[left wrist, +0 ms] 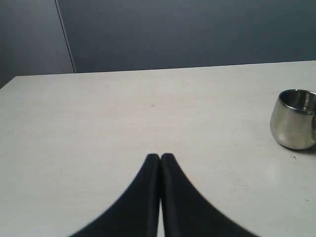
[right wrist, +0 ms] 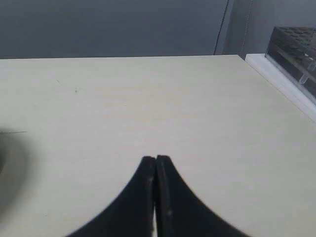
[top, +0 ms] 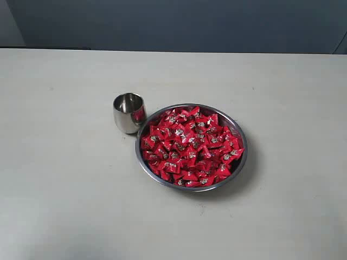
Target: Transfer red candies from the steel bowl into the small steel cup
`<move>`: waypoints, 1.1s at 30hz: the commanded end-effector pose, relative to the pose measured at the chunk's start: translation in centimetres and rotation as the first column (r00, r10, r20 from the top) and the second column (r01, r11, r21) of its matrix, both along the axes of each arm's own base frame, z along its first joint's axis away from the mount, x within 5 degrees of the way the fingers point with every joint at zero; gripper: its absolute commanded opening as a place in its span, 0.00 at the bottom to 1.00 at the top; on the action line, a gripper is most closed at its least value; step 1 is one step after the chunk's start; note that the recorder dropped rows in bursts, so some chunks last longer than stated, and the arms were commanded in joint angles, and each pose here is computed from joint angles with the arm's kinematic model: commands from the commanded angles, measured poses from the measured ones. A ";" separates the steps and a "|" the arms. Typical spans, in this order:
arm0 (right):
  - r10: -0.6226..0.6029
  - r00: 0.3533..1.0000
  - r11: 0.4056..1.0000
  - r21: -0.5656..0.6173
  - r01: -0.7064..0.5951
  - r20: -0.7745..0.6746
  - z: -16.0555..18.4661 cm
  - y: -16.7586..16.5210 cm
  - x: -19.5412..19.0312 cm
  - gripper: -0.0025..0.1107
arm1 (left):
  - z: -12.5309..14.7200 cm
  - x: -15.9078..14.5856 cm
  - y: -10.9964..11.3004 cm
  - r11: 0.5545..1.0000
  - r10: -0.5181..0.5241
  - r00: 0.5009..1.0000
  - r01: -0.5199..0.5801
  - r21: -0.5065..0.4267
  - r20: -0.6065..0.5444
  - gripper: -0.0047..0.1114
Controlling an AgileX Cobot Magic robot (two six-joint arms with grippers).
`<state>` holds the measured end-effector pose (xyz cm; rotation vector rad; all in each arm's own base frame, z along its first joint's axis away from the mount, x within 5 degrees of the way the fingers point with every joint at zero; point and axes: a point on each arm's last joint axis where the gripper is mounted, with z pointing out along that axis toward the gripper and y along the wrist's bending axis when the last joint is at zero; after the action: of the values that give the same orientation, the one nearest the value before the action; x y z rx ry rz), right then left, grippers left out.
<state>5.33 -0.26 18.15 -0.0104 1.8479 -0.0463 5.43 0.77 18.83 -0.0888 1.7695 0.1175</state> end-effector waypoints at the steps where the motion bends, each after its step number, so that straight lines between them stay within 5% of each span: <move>1: -0.006 1.000 1.000 -0.003 0.006 0.005 -0.1 0.0 0.0 0.02 | -0.1 0.0 0.0 1.000 0.001 1.000 -0.001 -0.004 0.003 0.04; 22: -0.006 1.000 1.000 -0.010 0.006 0.010 0.0 -0.1 0.0 0.02 | -0.1 0.0 0.0 1.000 0.001 1.000 -0.001 -0.004 0.003 0.04; 33: -0.009 0.929 0.992 0.120 -0.039 0.370 3.3 0.3 0.3 0.02 | -0.1 0.0 0.0 1.000 0.001 1.000 -0.001 -0.004 0.003 0.04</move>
<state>5.69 0.03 20.77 0.0374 1.5503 0.0467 5.43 0.77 18.83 -0.0888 1.7695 0.1175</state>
